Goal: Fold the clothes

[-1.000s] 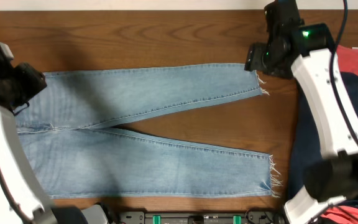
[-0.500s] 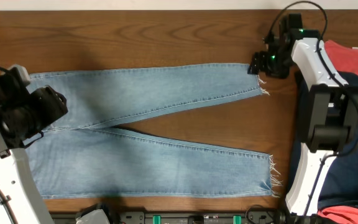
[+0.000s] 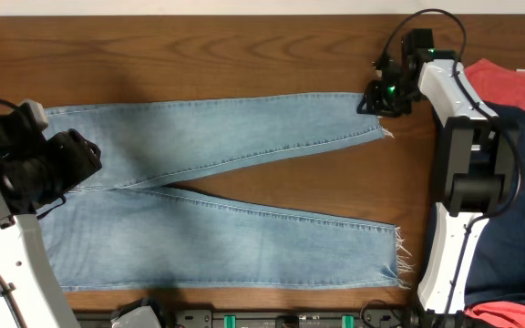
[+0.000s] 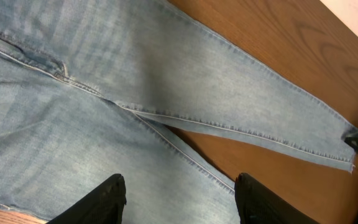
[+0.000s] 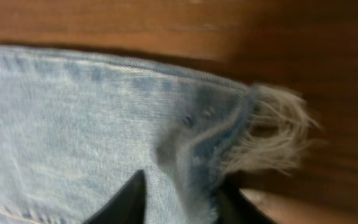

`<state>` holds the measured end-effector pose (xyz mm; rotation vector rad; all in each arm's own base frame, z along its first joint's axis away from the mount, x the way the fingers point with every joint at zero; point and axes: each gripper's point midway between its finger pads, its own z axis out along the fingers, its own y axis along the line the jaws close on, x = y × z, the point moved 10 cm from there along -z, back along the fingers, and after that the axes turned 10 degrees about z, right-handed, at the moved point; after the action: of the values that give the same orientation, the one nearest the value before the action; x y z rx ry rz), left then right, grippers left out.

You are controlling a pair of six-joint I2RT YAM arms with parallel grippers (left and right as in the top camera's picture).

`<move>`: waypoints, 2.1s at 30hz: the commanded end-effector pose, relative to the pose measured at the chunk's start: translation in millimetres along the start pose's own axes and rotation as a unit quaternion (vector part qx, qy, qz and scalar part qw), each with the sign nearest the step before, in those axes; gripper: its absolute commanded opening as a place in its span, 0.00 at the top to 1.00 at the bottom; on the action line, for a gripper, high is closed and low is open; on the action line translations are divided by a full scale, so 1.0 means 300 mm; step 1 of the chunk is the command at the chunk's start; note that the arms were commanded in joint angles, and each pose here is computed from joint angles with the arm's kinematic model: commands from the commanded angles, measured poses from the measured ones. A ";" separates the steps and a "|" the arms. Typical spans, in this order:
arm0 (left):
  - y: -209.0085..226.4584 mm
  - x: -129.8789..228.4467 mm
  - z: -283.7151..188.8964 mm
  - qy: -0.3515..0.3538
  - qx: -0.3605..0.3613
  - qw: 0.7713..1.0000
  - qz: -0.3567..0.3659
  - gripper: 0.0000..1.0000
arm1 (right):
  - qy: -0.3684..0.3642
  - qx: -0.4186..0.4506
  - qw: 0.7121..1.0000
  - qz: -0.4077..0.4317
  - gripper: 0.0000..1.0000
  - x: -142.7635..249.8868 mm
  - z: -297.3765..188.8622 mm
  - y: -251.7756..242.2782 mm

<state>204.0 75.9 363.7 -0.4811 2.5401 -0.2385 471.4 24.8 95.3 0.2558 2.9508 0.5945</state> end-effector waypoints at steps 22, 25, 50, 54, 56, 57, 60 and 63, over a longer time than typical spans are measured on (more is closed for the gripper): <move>0.056 -0.009 0.044 0.032 -0.085 0.996 -0.005 0.34 | -0.183 -0.112 0.971 0.105 0.46 -0.255 -0.405 -0.118; 0.107 -0.001 0.028 0.034 -0.143 0.988 -0.039 0.34 | -0.187 -0.107 0.973 0.084 0.46 -0.212 -0.505 -0.081; 0.759 0.088 0.278 0.197 -0.230 0.864 -0.402 0.45 | -0.008 0.024 0.999 -0.024 0.50 0.317 -0.719 0.399; 0.845 0.117 0.357 0.221 -0.226 0.850 -0.421 0.46 | -0.006 0.048 0.999 -0.021 0.51 0.339 -0.688 0.443; 0.878 0.129 0.402 0.232 -0.223 0.846 -0.425 0.51 | -0.008 0.056 0.998 -0.016 0.51 0.342 -0.671 0.456; 0.890 0.135 0.425 0.239 -0.220 0.845 -0.424 0.55 | -0.008 0.057 0.998 -0.014 0.51 0.343 -0.660 0.460; 0.923 0.161 0.496 0.268 -0.210 0.842 -0.419 0.66 | -0.001 0.060 0.998 0.004 0.51 0.342 -0.629 0.449; 0.944 0.178 0.543 0.282 -0.205 0.838 -0.419 0.73 | 0.012 0.067 0.997 0.024 0.51 0.343 -0.594 0.424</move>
<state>169.0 304.7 142.2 -1.9500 2.6923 -0.1247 362.2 96.6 311.2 0.2362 2.9892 0.4507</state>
